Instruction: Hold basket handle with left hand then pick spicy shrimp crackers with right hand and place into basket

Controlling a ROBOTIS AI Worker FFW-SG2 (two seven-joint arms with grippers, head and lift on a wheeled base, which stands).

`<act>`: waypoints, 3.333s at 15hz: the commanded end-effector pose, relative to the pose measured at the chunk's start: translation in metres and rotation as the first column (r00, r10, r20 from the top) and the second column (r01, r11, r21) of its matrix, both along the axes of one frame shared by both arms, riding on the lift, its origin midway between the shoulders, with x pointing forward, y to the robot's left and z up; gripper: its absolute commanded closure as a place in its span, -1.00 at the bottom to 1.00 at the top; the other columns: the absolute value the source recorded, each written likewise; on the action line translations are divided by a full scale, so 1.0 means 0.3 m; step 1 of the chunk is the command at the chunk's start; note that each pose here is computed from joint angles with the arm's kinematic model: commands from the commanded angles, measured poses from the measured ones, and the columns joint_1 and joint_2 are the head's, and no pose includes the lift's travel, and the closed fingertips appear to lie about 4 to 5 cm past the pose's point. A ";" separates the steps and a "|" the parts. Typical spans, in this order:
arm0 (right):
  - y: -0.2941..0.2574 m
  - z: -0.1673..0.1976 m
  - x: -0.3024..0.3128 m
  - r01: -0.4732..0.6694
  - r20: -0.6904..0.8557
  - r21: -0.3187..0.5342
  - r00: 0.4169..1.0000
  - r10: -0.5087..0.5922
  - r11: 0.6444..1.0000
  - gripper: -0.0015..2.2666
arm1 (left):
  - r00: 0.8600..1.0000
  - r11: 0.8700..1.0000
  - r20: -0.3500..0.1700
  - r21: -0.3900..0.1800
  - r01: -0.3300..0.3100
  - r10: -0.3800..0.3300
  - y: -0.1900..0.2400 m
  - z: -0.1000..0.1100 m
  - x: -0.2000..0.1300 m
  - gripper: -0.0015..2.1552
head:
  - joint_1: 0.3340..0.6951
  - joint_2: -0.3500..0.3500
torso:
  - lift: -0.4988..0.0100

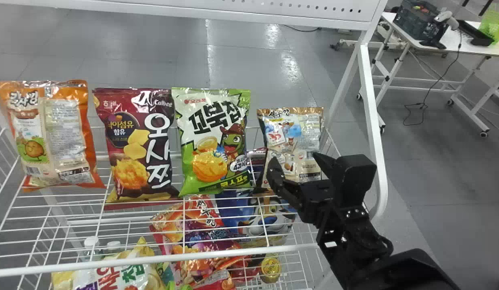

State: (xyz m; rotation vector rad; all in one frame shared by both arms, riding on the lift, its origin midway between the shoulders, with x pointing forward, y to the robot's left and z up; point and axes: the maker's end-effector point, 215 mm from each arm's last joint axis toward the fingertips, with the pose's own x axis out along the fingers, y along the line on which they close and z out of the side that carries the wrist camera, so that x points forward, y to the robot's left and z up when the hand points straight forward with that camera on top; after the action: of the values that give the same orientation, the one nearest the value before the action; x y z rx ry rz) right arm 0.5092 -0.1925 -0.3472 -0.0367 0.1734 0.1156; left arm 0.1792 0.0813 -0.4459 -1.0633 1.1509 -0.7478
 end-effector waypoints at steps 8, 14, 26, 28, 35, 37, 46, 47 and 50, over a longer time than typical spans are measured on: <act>-0.032 -0.021 0.080 0.016 -0.038 -0.034 0.999 -0.017 0.999 -0.89 | 1.000 1.000 -0.009 -0.019 0.002 -0.002 -0.015 -0.006 0.007 0.76 | 1.00 -0.57 | 0.81; -0.036 -0.075 0.102 0.016 -0.076 -0.032 0.997 -0.018 0.999 -0.89 | 1.000 1.000 -0.016 -0.025 0.000 0.000 -0.015 -0.012 0.006 0.76 | 1.00 -0.57 | 0.81; 0.040 -0.079 0.070 -0.065 -0.111 0.037 0.991 0.069 0.997 0.36 | 0.999 0.999 -0.033 -0.031 -0.009 0.007 -0.011 -0.031 0.010 0.76 | 1.00 -0.48 | 0.81; 0.033 -0.039 0.056 -0.052 -0.087 0.029 0.995 0.054 0.998 0.44 | 0.999 0.999 -0.033 -0.031 -0.009 0.007 -0.011 -0.031 0.010 0.76 | 1.00 -0.47 | 0.81; -0.087 0.066 -0.009 0.045 -0.031 -0.018 0.999 -0.045 0.999 0.46 | 1.000 1.000 -0.020 -0.030 -0.002 0.002 -0.016 -0.020 0.018 0.76 | 1.00 -0.62 | 0.81; -0.078 0.103 -0.037 0.036 -0.028 -0.009 0.999 -0.036 0.999 0.46 | 1.000 1.000 -0.009 -0.025 0.000 0.000 -0.016 -0.011 0.023 0.76 | 1.00 -0.66 | 0.81; 0.055 0.135 -0.227 -0.056 -0.155 0.016 0.986 0.058 0.998 0.46 | 1.000 1.000 0.011 0.000 0.011 -0.011 -0.019 0.002 0.023 0.76 | 1.00 -0.54 | 0.81; 0.070 0.124 -0.267 -0.069 -0.191 0.017 0.979 0.071 0.997 0.46 | 1.000 1.000 0.009 0.008 0.013 -0.013 -0.018 -0.005 0.021 0.76 | 1.00 -0.53 | 0.81; 0.100 0.051 -0.402 -0.106 -0.344 -0.001 0.934 0.099 0.994 0.46 | 1.000 1.000 0.010 0.013 0.015 -0.016 -0.020 -0.006 0.021 0.76 | 1.00 -0.52 | 0.81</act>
State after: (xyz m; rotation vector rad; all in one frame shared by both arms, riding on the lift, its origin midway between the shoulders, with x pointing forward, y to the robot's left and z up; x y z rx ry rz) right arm 0.4086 -0.1668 -0.3213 -0.0302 0.4488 0.2077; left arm 0.1854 0.0769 -0.4486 -1.0382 1.1560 -0.7530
